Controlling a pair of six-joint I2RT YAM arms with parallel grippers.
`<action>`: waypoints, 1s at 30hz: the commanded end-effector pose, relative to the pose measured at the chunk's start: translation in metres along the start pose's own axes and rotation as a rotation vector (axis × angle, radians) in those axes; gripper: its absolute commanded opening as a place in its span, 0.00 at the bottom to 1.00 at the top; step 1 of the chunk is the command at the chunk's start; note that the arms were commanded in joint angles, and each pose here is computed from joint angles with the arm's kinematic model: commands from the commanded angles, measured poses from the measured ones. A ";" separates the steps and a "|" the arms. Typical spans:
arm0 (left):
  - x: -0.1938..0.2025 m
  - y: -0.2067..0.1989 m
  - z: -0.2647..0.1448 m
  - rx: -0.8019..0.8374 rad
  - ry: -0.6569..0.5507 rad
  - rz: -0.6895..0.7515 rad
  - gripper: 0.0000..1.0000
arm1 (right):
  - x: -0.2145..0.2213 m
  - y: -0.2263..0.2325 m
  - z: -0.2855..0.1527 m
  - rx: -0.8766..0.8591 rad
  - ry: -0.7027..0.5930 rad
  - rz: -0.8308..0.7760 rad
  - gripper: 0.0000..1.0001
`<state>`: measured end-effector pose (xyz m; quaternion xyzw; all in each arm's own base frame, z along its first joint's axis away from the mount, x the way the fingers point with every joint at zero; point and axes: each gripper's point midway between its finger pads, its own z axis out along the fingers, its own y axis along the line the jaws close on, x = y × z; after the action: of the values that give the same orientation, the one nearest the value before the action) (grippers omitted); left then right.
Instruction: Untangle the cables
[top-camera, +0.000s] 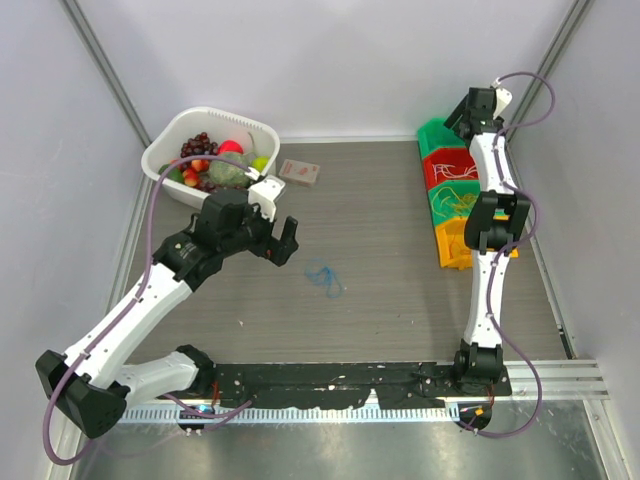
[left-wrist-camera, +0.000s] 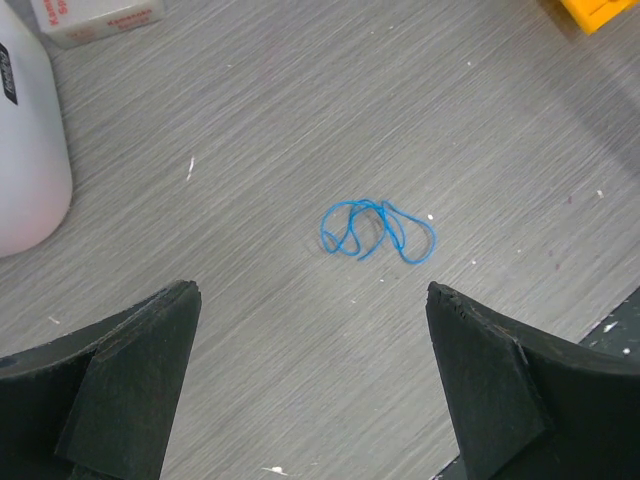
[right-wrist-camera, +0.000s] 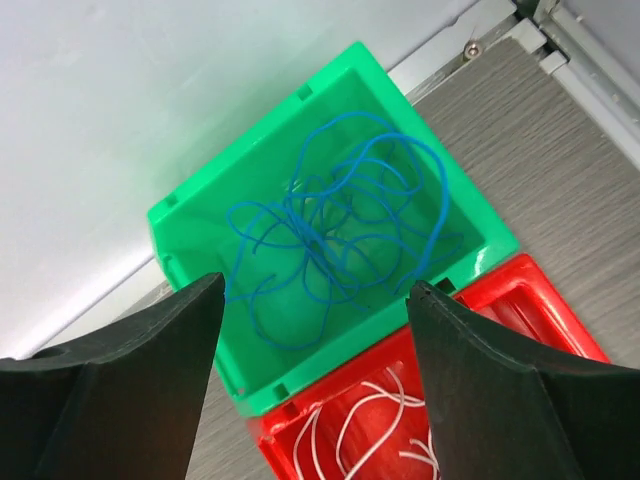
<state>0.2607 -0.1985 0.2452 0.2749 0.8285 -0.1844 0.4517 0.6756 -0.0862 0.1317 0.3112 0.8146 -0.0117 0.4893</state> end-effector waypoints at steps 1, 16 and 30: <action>-0.031 -0.013 -0.008 0.050 -0.089 -0.051 1.00 | -0.071 0.018 -0.076 -0.027 -0.075 0.017 0.79; 0.008 -0.037 0.018 0.086 0.094 -0.470 0.76 | 0.129 0.090 -0.293 -0.412 0.320 -0.379 0.77; 0.099 -0.009 0.122 0.035 0.346 -0.381 0.69 | 0.341 0.040 -0.441 -0.775 0.797 -0.427 0.41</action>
<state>0.2582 -0.2303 0.1015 0.1077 0.9396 -0.2326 0.2267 0.2408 0.2352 0.0698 -0.0737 0.9471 0.2620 0.1704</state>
